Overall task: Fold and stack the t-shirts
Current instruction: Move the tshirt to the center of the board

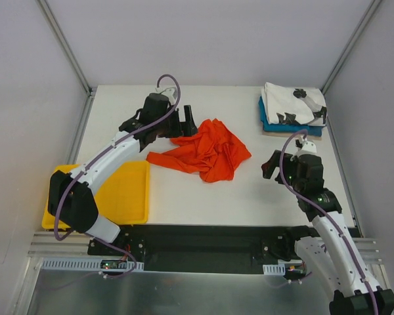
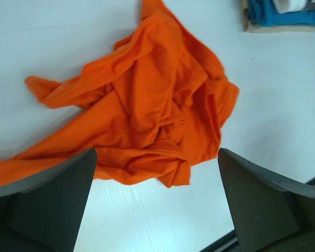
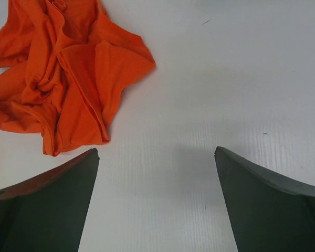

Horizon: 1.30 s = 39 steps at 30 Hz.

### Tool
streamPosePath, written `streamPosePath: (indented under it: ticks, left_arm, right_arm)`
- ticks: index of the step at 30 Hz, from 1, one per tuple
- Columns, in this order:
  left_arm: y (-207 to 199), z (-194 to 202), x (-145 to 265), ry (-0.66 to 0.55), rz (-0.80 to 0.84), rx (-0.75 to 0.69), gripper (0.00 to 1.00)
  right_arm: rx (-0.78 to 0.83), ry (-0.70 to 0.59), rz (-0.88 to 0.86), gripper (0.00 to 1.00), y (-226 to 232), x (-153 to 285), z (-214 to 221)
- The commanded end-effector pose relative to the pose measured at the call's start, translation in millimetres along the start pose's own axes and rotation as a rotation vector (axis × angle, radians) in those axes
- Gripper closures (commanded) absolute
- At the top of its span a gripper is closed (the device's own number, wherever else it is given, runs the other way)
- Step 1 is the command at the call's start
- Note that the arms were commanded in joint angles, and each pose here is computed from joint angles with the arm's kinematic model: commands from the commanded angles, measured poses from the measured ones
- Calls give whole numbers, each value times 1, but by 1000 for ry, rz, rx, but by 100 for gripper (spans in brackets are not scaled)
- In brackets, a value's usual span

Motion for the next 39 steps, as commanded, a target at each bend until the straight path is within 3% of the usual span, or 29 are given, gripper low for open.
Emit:
streamPosePath:
  ticks: [1,4,7,13,14,16,17,25,28,29,31,32,35,37,39]
  left_arm:
    - [48,12,21,-55,-219,-4,1]
    - [77,30,25,-33,-319,27,1]
    - [89,44,27,-2,-315,84,1]
    - [104,54,23,26,-348,135,1]
    - [102,52,22,27,-341,134,1]
    - [104,55,19,41,-344,137,1]
    - [105,57,18,48,-347,138,1]
    - [115,70,16,78,-370,148,1]
    - [117,71,17,79,-376,147,1]
    - [119,72,16,80,-381,147,1]
    - [121,73,16,83,-389,148,1]
    - [122,73,15,85,-387,147,1]
    - [124,74,14,91,-393,148,1]
    - [125,75,13,96,-393,150,1]
    - [124,74,14,92,-390,151,1]
  right_arm:
    - [17,38,-59,4,12,-8,1]
    - [24,64,-125,3,23,-14,5]
    - [41,99,-167,3,34,-25,9]
    - [112,216,-104,2,61,-65,15]
    - [126,191,-67,1,65,-72,-1]
    - [163,267,-39,4,74,-94,7]
    - [180,251,-59,8,91,-99,-7]
    - [290,383,36,22,114,-161,10]
    - [298,406,100,35,109,-176,12]
    - [306,407,120,46,107,-179,13]
    - [307,410,133,56,108,-187,13]
    - [298,414,119,69,112,-187,13]
    - [301,385,82,92,124,-184,7]
    - [318,338,112,99,122,-179,-5]
    - [326,276,137,99,120,-166,-23]
Point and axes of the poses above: each gripper's point midway between its finger pads, its own x axis back along the fingers, its own y axis along the line the jaws close on, z = x × y, the point moved 1 cm from there along x, back along the fingers, and after that the axes turned 1 degree about x, right-handed, at the moved point
